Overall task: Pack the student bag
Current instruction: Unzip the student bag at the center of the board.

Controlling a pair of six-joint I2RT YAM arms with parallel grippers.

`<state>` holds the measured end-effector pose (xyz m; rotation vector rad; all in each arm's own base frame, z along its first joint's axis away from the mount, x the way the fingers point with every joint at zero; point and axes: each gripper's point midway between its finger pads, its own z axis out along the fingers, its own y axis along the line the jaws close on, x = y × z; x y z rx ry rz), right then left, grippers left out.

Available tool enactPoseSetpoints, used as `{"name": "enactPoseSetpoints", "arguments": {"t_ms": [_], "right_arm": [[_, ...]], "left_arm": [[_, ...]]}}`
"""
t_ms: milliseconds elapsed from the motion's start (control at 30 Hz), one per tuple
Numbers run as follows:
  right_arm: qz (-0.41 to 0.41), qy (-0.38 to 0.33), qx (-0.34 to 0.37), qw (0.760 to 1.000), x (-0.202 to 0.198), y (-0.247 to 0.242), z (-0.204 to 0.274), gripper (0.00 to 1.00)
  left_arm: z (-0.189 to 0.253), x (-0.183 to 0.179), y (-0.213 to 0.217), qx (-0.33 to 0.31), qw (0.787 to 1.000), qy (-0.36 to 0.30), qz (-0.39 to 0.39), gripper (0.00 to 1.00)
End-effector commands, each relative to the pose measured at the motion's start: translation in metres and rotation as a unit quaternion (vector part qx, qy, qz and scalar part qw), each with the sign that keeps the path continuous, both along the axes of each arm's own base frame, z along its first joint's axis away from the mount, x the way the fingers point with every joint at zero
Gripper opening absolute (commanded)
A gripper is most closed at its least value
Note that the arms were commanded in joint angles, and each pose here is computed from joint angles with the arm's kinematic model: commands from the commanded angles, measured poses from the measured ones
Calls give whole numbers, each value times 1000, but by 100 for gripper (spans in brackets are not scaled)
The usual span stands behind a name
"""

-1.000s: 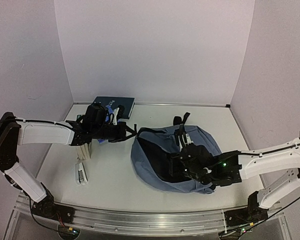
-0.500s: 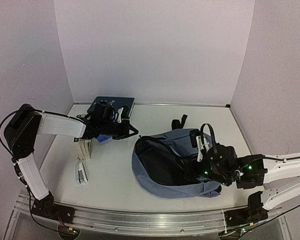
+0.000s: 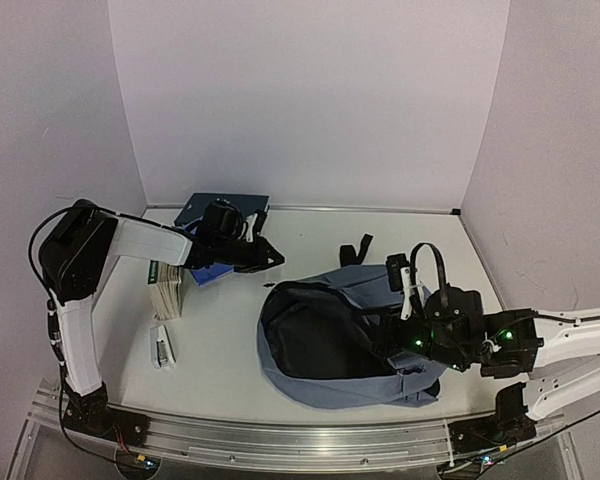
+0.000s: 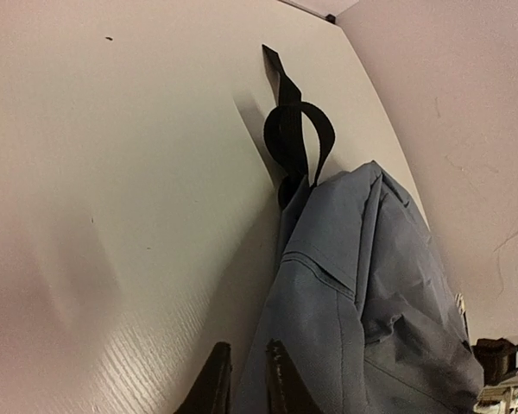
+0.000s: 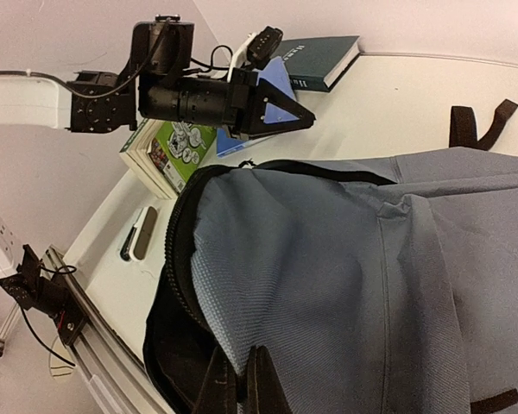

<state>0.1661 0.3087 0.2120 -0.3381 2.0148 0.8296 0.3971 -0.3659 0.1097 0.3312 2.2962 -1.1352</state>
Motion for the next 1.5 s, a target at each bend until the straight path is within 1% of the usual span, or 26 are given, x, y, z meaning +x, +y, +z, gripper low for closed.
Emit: {"name": "enactPoseSetpoints", "arguments": {"t_ms": [0, 67, 100, 133, 200, 367, 467, 567, 667, 767, 867, 933, 967, 1100, 1133, 1200, 1267, 1300, 1333, 1467], "right_arm": [[-59, -4, 29, 998, 12, -9, 8, 0], [-74, 3, 20, 997, 15, -11, 0, 0], [-81, 5, 18, 997, 17, -12, -2, 0], [-89, 7, 17, 996, 18, -13, -4, 0], [-106, 9, 13, 994, 22, -14, -9, 0], [-152, 17, 14, 988, 31, -18, -16, 0], [-168, 27, 17, 985, 34, -19, -21, 0], [-178, 35, 21, 983, 35, -19, -26, 0], [-186, 47, 14, 981, 36, -19, -34, 0], [-189, 59, 8, 980, 38, -17, -42, 0], [-190, 69, 5, 979, 40, -16, -47, 0], [-189, 74, 7, 979, 41, -16, -48, 0], [-190, 75, 7, 979, 41, -16, -48, 0], [-200, 81, 18, 976, 45, -22, -46, 0], [-206, 83, 21, 975, 47, -25, -45, 0], [-224, 89, 23, 970, 52, -34, -45, 0], [-255, 94, 26, 962, 60, -51, -46, 0], [-269, 96, 28, 958, 64, -60, -46, 0], [-284, 99, 33, 953, 71, -70, -45, 0], [-325, 102, 48, 939, 89, -107, -41, 0]], "left_arm": [[49, -8, 17, -5, 999, -42, 26, 32], [51, -19, 28, -1, 999, -33, 39, 49], [52, -26, 33, -1, 999, -27, 41, 56], [53, -34, 37, -1, 999, -20, 40, 61], [52, -52, 40, 7, 1000, -2, 30, 67], [42, -105, 33, 48, 998, 30, -4, 75], [33, -127, 32, 60, 997, 47, -5, 77], [23, -134, 40, 60, 996, 63, 18, 78], [18, -137, 40, 43, 996, 73, 31, 78], [17, -139, 29, 24, 997, 75, 21, 78], [10, -138, 20, 25, 996, 81, 13, 78], [2, -136, 17, 31, 996, 87, 12, 74], [-1, -136, 16, 32, 995, 91, 11, 69], [-10, -134, 15, 39, 994, 99, 15, 42], [-12, -133, 16, 42, 994, 100, 20, 33], [-13, -131, 21, 47, 993, 99, 33, 18], [-12, -130, 26, 51, 993, 97, 45, 6], [-11, -129, 28, 53, 993, 94, 51, 2], [-9, -128, 30, 53, 993, 92, 54, 1], [-6, -122, 40, 57, 992, 97, 59, 0]]}}
